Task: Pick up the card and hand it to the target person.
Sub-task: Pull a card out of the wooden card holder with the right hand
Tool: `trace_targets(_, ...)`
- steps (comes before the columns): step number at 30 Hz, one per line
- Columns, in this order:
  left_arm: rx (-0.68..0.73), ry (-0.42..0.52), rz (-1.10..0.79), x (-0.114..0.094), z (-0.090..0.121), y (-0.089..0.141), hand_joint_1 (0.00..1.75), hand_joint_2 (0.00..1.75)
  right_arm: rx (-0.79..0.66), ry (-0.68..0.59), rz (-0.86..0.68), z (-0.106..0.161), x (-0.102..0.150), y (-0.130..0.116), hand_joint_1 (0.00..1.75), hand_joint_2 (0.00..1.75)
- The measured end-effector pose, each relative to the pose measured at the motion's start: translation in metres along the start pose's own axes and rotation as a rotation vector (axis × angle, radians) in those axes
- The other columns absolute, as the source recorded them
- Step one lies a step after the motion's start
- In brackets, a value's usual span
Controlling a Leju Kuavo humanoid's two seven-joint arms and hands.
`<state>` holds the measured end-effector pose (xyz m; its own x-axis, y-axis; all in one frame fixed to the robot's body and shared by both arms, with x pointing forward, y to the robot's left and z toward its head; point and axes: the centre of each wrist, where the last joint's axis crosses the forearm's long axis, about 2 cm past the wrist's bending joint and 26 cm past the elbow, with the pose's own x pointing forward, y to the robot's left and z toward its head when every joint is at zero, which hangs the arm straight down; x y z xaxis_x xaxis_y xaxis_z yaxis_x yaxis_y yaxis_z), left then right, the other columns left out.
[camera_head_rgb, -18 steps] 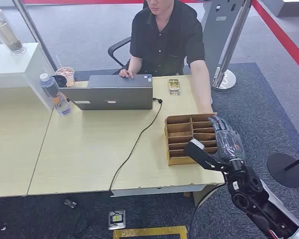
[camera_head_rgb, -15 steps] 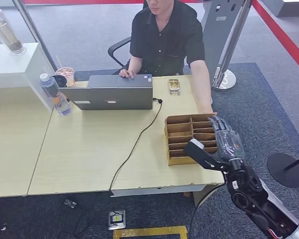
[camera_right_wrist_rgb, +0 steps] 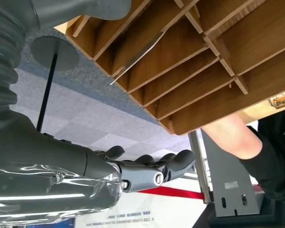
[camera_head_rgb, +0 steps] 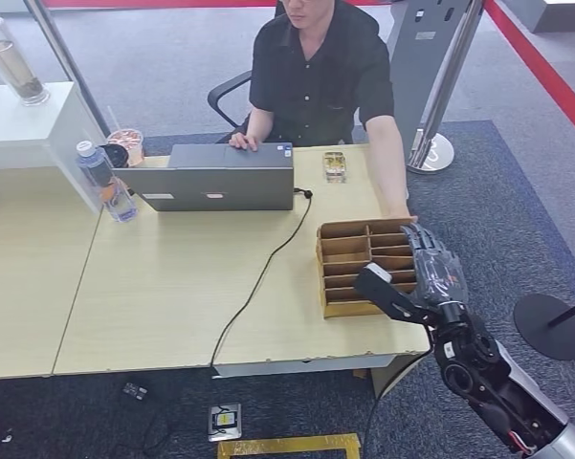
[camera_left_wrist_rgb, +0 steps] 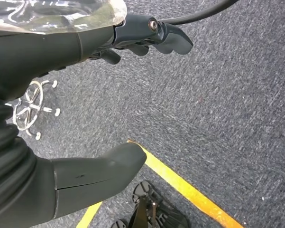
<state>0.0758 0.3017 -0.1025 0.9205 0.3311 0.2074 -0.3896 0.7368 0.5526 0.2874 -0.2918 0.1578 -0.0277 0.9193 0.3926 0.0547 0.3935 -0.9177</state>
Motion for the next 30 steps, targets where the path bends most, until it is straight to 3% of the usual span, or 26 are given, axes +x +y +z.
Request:
trace_targets(12,0.006,0.004,-0.005,0.001,-0.001,0.001,0.0,1.75,0.011,0.009,0.008,-0.004,-0.002,0.007,0.25,1.75)
trace_targets(18,0.01,0.006,-0.004,0.001,-0.001,0.001,0.0,1.75,0.014,0.007,0.009,-0.008,-0.001,0.009,0.39,1.75)
trace_targets(21,0.01,0.008,-0.002,0.001,-0.001,0.001,0.0,1.75,0.016,0.008,0.01,-0.009,-0.001,0.01,0.58,1.75)
trace_targets(22,0.01,0.008,-0.003,0.001,-0.001,0.001,0.0,1.75,0.018,0.009,0.01,-0.009,-0.001,0.011,0.73,1.75)
trace_targets(25,0.01,0.006,-0.006,0.001,-0.001,0.001,0.0,1.75,0.023,0.012,0.014,-0.009,-0.001,0.013,1.46,1.75)
trace_targets(26,0.01,0.004,-0.008,0.001,-0.001,0.001,0.0,1.75,0.024,0.015,0.016,-0.009,-0.002,0.013,1.61,1.75)
trace_targets(30,0.008,-0.002,-0.016,0.001,-0.001,0.002,0.0,1.75,0.026,0.036,0.028,-0.008,-0.002,0.015,1.61,1.75)
